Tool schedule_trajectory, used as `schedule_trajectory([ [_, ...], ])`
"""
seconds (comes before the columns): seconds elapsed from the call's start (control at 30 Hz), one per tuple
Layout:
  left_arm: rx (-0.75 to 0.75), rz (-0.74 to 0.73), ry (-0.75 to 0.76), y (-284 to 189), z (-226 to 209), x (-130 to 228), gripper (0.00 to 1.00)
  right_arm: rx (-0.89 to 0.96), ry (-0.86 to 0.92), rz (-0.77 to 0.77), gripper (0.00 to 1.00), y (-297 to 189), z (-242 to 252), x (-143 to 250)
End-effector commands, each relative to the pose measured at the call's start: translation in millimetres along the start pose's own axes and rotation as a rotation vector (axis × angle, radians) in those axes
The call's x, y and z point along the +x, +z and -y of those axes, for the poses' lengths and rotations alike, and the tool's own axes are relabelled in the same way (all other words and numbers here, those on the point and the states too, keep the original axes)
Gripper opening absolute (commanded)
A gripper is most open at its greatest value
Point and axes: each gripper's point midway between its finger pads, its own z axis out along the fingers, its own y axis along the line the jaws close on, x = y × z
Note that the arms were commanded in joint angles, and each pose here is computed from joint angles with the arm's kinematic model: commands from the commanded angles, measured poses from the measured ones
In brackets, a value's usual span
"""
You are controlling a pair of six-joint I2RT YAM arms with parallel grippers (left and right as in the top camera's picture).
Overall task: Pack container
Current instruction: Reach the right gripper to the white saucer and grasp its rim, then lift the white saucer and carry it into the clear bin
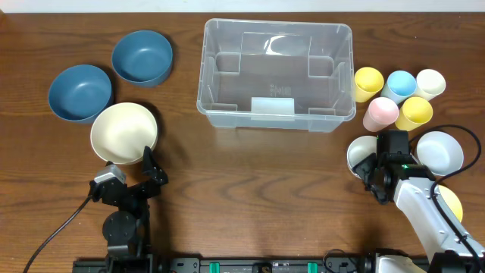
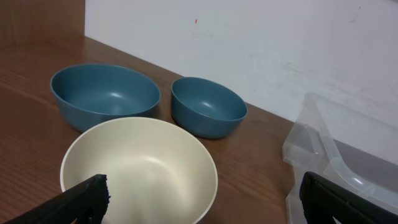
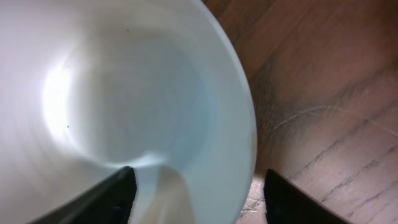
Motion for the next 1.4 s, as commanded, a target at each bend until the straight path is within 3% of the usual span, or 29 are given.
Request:
schedule_trajectory([
  [0.0, -0.033, -0.041, 0.017, 1, -9, 16, 0.98, 0.002, 0.011, 0.008, 0.49, 0, 2, -1],
  [0.13, -0.033, -0.041, 0.017, 1, -9, 16, 0.98, 0.002, -0.021, 0.008, 0.25, 0, 2, -1],
  [0.33, -0.033, -0.041, 0.017, 1, -9, 16, 0.98, 0.011, -0.063, 0.000, 0.01, 0, 4, 1],
  [0.73, -0.033, -0.041, 0.017, 1, -9, 16, 0.98, 0.028, -0.201, -0.067, 0.01, -6, 14, 15],
  [1.1, -0.033, -0.041, 0.017, 1, -9, 16, 0.98, -0.397, -0.436, -0.168, 0.01, -68, -51, 66],
  [1.37, -0.033, -0.041, 0.017, 1, -9, 16, 0.98, -0.465, -0.665, -0.126, 0.02, -131, -74, 90],
])
